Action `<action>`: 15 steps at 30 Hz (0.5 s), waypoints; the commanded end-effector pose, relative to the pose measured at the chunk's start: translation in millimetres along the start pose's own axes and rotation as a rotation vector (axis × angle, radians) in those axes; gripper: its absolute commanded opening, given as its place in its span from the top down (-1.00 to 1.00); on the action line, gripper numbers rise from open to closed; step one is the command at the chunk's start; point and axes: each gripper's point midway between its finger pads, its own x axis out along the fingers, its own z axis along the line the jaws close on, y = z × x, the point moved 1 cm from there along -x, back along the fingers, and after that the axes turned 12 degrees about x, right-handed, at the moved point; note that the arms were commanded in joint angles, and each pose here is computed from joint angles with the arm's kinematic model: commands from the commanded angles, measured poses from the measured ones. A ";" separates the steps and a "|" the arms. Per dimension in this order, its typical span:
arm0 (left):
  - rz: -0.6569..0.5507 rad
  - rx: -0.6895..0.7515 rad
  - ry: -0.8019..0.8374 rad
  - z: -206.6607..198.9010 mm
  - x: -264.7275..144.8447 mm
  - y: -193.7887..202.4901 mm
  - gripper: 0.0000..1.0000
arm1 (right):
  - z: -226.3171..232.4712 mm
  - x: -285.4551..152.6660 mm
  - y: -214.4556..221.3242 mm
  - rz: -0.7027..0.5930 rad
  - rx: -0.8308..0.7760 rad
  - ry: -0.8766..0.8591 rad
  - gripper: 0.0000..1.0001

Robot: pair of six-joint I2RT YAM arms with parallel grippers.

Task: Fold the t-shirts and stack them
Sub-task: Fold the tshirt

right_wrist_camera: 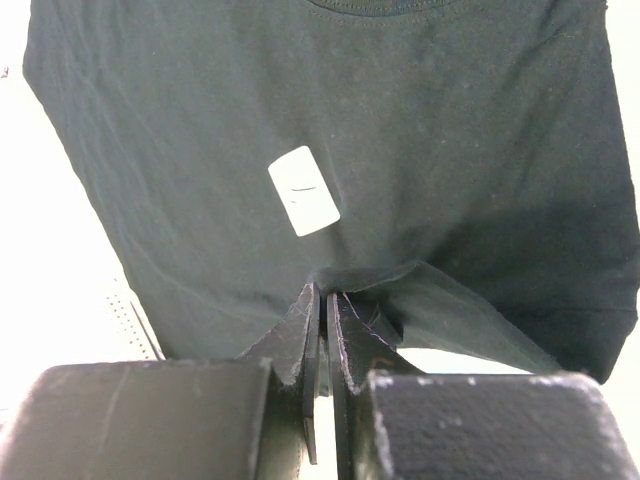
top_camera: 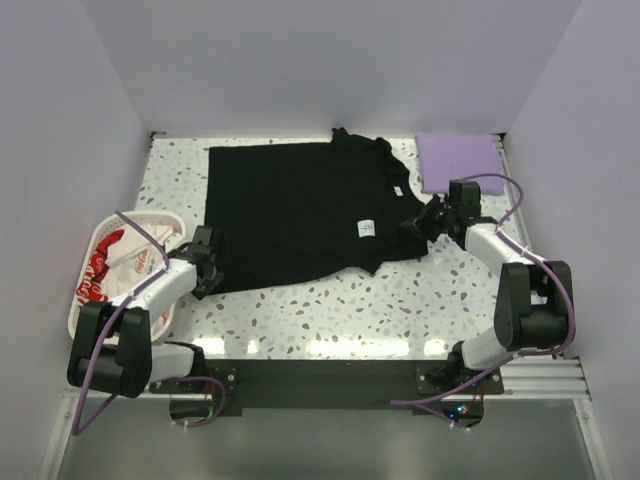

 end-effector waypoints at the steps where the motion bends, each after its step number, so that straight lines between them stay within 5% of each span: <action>1: -0.014 -0.007 -0.034 6.5 6.1 1.3 0.19 | 12.0 -4.2 -1.2 -0.013 -0.024 -0.048 1.00; 6: -0.012 0.004 -0.035 6.6 8.4 2.4 0.22 | 11.0 -4.5 -0.2 -0.011 -0.023 -0.049 1.00; 13: -0.015 0.022 0.014 -5.6 6.9 -2.9 0.95 | 13.6 -7.9 0.3 -0.012 -0.027 -0.056 1.00; 15: -0.024 0.024 0.040 -11.7 1.2 -10.6 1.00 | 13.8 -9.2 0.4 -0.013 -0.028 -0.054 1.00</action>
